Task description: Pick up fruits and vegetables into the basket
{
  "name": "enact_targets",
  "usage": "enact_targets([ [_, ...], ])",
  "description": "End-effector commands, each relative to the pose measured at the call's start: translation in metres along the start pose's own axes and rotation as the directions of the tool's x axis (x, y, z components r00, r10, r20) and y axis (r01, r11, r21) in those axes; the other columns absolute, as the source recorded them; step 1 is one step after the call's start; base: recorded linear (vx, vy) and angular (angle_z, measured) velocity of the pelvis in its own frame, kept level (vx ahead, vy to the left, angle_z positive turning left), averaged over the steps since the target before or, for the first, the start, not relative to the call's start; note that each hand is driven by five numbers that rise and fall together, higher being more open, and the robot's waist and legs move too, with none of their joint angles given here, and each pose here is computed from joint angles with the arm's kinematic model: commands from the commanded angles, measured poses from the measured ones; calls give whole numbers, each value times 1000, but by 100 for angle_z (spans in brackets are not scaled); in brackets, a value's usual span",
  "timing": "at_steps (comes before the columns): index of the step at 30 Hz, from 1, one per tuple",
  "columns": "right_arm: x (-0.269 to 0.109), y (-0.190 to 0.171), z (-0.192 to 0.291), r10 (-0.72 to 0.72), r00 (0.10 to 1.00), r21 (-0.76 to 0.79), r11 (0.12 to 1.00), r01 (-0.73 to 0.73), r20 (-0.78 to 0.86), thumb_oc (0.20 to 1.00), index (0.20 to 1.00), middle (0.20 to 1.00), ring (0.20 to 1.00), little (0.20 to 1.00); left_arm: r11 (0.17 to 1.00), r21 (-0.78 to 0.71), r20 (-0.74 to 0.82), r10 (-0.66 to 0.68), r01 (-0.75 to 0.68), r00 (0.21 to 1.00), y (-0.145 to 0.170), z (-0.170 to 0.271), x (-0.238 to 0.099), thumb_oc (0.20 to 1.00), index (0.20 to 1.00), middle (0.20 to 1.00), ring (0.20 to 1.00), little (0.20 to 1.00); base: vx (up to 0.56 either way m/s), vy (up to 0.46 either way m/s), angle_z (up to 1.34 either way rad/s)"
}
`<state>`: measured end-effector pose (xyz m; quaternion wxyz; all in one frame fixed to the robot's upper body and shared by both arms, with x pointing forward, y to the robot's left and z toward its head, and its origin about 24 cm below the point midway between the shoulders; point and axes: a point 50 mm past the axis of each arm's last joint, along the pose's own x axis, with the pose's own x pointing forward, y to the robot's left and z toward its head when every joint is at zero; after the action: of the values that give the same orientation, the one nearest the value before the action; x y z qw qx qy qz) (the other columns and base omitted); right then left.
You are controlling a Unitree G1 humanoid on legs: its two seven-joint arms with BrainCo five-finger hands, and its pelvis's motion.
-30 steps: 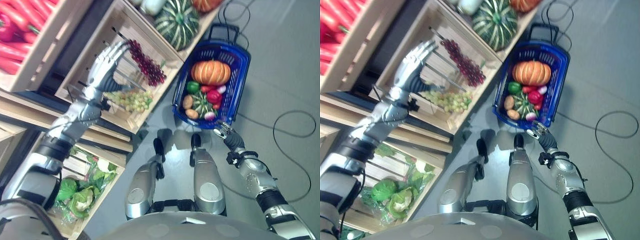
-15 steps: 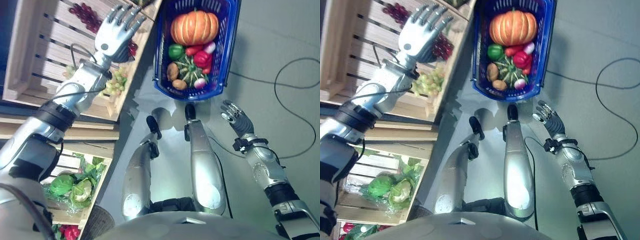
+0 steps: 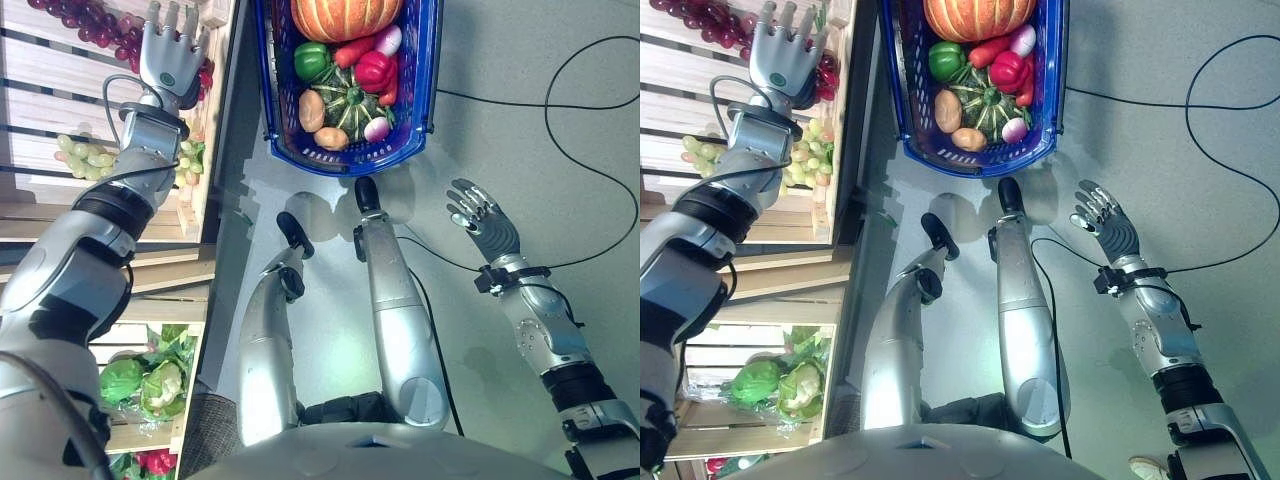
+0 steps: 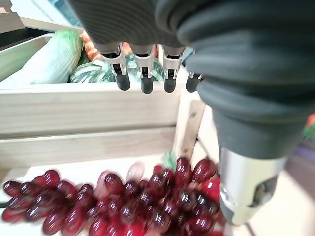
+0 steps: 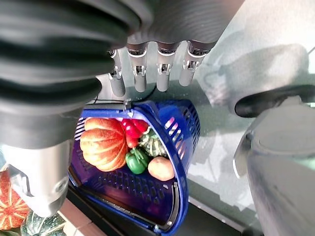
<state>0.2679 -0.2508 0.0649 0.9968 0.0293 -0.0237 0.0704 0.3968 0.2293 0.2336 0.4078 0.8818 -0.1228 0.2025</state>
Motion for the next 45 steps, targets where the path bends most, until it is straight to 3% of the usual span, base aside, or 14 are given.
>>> enact_targets([
  [1, 2, 1, 14, -12, 996, 31, 999, 9, 87, 1000, 1000, 1000, 1000, 1000, 989, 131, -184, -44, 68, 982, -12, -36, -2, 1000, 1000, 1000, 1000, 1000, 0, 0, 0],
  [7, 11, 0, 25, -27, 993, 11, 1000, 26, 117, 1000, 1000, 1000, 1000, 1000, 971, 202, -246, -76, 127, 966, -15, -47, 0, 1000, 1000, 1000, 1000, 1000, 9, 41, -3],
  [28, 30, -13, 63, -91, 968, -60, 992, 107, 233, 1000, 1000, 1000, 1000, 1000, 957, 177, -416, -140, 231, 899, -17, -81, 1, 1000, 1000, 1000, 1000, 1000, 27, 57, -4],
  [45, 32, -28, 67, -125, 968, -110, 982, 152, 219, 1000, 1000, 1000, 1000, 1000, 939, -37, -595, -296, 343, 747, -38, -116, -19, 1000, 1000, 1000, 1000, 1000, 11, 65, -2],
])
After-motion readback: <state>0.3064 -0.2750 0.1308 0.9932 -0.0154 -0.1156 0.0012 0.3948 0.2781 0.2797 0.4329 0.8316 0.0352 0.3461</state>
